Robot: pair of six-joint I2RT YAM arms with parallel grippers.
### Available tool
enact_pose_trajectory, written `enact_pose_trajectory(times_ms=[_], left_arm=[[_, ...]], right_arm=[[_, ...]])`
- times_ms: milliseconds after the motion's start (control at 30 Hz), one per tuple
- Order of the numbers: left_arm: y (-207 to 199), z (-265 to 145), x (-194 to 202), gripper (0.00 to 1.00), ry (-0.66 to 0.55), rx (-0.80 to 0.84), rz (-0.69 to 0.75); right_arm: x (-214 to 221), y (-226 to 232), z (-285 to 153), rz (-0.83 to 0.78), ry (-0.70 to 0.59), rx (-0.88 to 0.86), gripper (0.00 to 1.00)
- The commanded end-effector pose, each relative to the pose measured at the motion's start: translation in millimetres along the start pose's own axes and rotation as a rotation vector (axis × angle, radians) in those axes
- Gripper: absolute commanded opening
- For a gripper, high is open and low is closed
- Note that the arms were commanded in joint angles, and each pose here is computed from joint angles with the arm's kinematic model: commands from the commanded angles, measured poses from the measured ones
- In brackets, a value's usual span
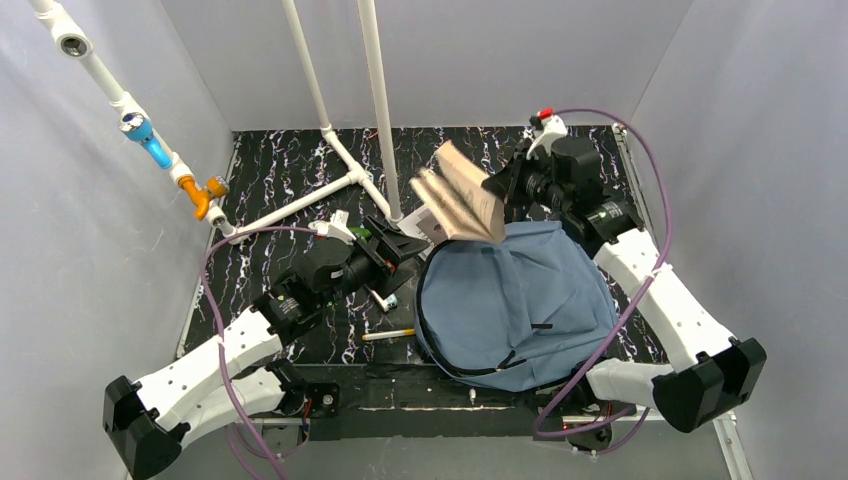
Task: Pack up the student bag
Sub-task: Pick up the book from the center of the board.
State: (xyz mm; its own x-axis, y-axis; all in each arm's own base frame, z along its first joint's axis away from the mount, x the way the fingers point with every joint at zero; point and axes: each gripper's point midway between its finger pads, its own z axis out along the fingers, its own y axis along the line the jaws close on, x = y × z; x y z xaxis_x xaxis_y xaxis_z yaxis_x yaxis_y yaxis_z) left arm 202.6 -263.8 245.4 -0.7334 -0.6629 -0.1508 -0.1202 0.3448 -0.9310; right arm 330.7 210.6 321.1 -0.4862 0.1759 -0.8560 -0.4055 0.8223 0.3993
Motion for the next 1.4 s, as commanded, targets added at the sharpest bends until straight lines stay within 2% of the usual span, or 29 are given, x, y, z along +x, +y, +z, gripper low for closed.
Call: enact_pose_trajectory(times_ms=[0,167,333,600,733,900,1100,1200,1367], left_arm=[[-42.2,2.5,-12.8,0.98,-0.043,0.117,-0.131],[-36.6,9.8,-21.2,0.98,-0.093,0.094,-0.149],[-26.6,23.0,-20.7,0.98,-0.093,0.058,-0.198],[-43.0,42.5,-24.2,0.98,-0.082,0.099,-0.184],[-53.2,51.7,-18.2,0.98,-0.043,0.136,-0.159],[-57.6,56.3,-20.1,0.98,-0.053,0.164,-0.151],[-47.9,70.8,-12.8,0.98,-0.014,0.122,-0.176],[-40.5,73.5,-1.8,0.98,0.042,0.101,-0.185],[-27.9,72.6,5.8,0.84,0.07,0.078,-0.16]], right_arm=[[-3.0,48.5,-14.2,0.134,-0.054,-0.266,0.01],[17.2,56.3,-20.2,0.198,-0.004,-0.33,0.01],[24.4,61.7,-26.6,0.221,0.006,-0.365,0.01],[39.7,63.1,-33.5,0.189,0.047,-0.382,0.01],[53.0,60.9,-35.6,0.153,0.068,-0.382,0.01],[71.5,73.3,-41.8,0.104,0.098,-0.436,0.01],[97.4,98.4,-49.9,-0.044,0.118,-0.476,0.01],[104.0,104.8,-53.1,-0.101,0.107,-0.482,0.01],[119.2,110.5,-52.7,-0.175,0.129,-0.502,0.01]])
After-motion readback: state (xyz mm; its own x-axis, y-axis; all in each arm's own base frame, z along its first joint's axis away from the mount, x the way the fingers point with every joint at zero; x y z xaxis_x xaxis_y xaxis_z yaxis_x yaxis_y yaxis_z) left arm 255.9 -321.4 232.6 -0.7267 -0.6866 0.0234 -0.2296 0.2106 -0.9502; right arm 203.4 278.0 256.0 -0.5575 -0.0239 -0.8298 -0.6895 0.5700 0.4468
